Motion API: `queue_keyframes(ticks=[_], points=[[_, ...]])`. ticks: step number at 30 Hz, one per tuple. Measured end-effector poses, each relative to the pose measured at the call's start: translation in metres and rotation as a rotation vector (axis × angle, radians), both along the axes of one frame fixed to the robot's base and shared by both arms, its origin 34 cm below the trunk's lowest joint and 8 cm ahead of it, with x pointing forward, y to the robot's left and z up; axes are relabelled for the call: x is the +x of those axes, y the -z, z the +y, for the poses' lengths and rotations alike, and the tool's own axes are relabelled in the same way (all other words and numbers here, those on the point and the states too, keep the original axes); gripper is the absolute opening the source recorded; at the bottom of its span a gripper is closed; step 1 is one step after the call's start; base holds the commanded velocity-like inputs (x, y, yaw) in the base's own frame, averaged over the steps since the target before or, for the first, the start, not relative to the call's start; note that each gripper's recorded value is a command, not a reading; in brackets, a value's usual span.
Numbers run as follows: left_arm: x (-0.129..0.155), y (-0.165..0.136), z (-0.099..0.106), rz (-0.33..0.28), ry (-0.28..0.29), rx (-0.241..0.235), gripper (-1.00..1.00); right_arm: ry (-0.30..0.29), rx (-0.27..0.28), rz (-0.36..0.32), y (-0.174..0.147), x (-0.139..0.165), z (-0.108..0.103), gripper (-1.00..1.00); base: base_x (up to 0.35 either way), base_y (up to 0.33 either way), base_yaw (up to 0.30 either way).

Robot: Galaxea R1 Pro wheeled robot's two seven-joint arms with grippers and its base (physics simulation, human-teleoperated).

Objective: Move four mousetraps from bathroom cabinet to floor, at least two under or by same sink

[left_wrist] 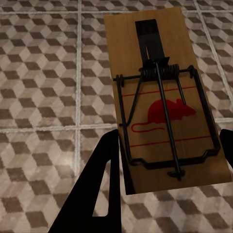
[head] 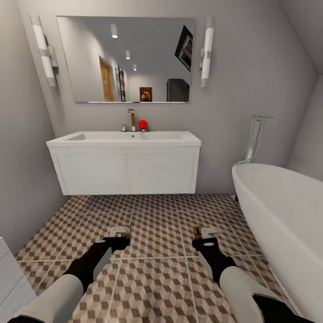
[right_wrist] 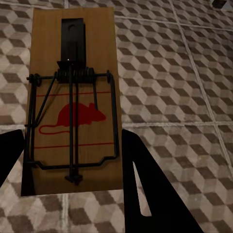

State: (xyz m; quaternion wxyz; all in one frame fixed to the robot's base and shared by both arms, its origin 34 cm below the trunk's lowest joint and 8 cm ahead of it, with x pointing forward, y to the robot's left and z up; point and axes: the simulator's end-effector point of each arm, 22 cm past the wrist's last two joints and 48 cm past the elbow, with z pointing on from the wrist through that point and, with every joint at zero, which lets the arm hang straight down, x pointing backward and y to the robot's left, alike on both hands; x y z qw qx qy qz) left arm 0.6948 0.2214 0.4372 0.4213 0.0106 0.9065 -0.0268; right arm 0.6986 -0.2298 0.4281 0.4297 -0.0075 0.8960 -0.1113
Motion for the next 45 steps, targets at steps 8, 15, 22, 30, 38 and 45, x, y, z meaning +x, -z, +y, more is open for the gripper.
queue_keyframes(ticks=[8, 15, 22, 30, 38, 45], points=[[-0.001, 0.007, 0.0, 0.012, 0.0, 0.0, -1.0, 0.002, -0.001, 0.012, 0.007, -0.001, 0.0, -1.0, 0.0, 0.0, 0.0], [-0.002, 0.014, 0.0, 0.023, 0.0, 0.0, -1.0, 0.003, -0.002, 0.023, 0.014, -0.002, -0.001, -1.0, 0.0, 0.0, 0.0], [-0.003, 0.021, 0.0, 0.035, 0.0, 0.0, -1.0, 0.004, -0.004, 0.034, 0.021, -0.003, -0.001, -1.0, 0.0, 0.0, 0.024], [-0.005, 0.029, 0.0, 0.048, 0.0, 0.0, -1.0, 0.004, -0.003, 0.044, 0.028, -0.004, -0.001, -1.0, 0.0, 0.0, 0.071], [-0.007, 0.039, 0.001, 0.065, -0.001, 0.001, -1.0, 0.004, -0.002, 0.048, 0.035, -0.005, -0.001, -1.0, 0.0, 0.0, 0.082], [-0.008, 0.045, 0.0, 0.074, 0.0, 0.001, -1.0, 0.005, -0.003, 0.058, 0.041, -0.006, -0.002, -1.0, 0.0, 0.0, 0.08]])
